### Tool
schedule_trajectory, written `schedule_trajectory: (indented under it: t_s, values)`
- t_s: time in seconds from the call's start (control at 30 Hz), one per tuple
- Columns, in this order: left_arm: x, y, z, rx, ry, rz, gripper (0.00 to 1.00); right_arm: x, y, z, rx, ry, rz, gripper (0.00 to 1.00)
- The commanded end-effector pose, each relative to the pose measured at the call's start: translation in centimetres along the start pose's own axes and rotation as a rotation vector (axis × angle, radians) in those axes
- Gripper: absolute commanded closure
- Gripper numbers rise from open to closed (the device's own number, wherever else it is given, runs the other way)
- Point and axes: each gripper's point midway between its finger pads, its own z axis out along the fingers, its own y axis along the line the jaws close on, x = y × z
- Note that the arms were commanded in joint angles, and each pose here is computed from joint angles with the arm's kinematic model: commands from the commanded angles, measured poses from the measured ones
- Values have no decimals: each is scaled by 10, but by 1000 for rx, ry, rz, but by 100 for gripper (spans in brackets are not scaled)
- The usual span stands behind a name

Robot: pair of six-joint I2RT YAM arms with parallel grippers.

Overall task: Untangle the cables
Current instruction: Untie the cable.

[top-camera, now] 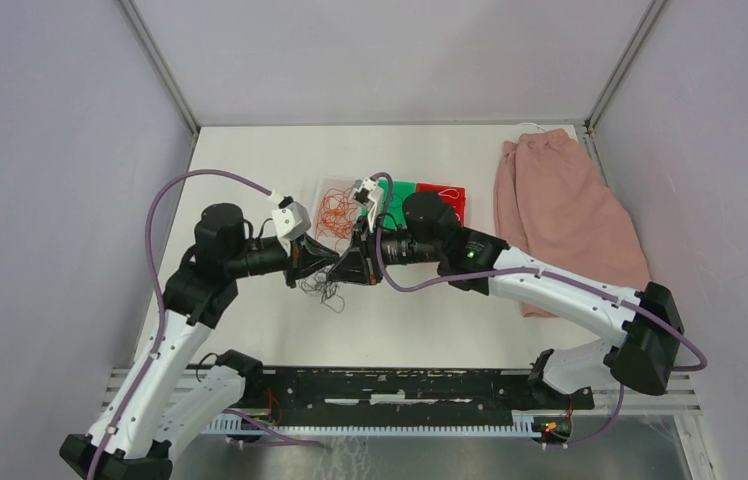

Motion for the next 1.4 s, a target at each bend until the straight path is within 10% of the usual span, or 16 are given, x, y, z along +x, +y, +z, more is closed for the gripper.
schedule_trajectory:
  t_s: [0.0,0.23,1.37]
  values:
    - [-33,-1,-7,5,-70,163,97,-22,23,-3,-78,-87,-16,78]
    - [-56,-8,-12,16,-108,171,97,-29,33,2,-169,-160,40,50]
    - [-210,-7,-51,-111,-359,389,97,46,-15,11,-45,-53,120,67]
